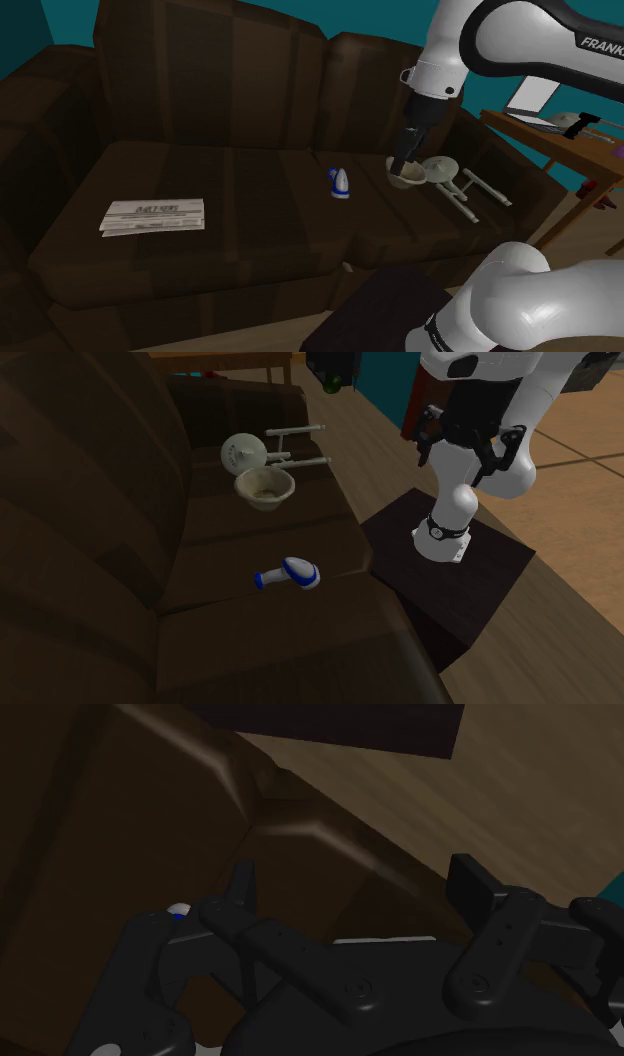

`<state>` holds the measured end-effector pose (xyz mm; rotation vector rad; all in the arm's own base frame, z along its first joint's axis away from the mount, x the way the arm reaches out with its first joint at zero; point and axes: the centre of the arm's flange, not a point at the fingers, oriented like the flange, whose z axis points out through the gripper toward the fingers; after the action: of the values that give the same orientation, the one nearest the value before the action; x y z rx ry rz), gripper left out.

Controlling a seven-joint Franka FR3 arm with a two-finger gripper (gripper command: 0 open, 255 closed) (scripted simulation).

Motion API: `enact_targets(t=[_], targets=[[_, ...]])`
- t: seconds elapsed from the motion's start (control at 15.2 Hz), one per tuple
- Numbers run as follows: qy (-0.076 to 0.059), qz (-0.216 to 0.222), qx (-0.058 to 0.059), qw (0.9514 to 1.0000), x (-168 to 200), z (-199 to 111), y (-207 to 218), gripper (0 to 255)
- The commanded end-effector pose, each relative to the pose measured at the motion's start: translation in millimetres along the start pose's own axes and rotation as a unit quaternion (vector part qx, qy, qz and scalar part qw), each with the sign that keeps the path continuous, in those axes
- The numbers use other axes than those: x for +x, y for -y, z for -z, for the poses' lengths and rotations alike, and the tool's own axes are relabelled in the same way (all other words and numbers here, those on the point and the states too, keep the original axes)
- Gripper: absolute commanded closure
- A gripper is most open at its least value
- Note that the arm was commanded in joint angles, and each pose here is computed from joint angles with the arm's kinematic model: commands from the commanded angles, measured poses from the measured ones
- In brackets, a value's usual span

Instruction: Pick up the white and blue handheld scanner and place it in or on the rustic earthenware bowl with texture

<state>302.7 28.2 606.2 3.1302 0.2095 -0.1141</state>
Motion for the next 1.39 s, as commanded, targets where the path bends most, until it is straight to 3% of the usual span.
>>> enact_targets(t=[0.0, 0.33, 0.66, 0.99, 1.32], targets=[[0.000, 0.000, 0.000, 1.0000, 0.0, 0.0, 0.0, 0], [0.022, -0.056, 0.019, 0.9980, 61.6, -25.1, -32.6, 0], [0.044, -0.112, 0.038, 0.9920, 118.1, -54.1, -70.8, 0], [0.065, -0.167, 0.058, 0.9821, 168.6, -87.1, -113.8, 0], [0.087, -0.222, 0.076, 0.9682, 212.6, -123.9, -160.7, 0]])
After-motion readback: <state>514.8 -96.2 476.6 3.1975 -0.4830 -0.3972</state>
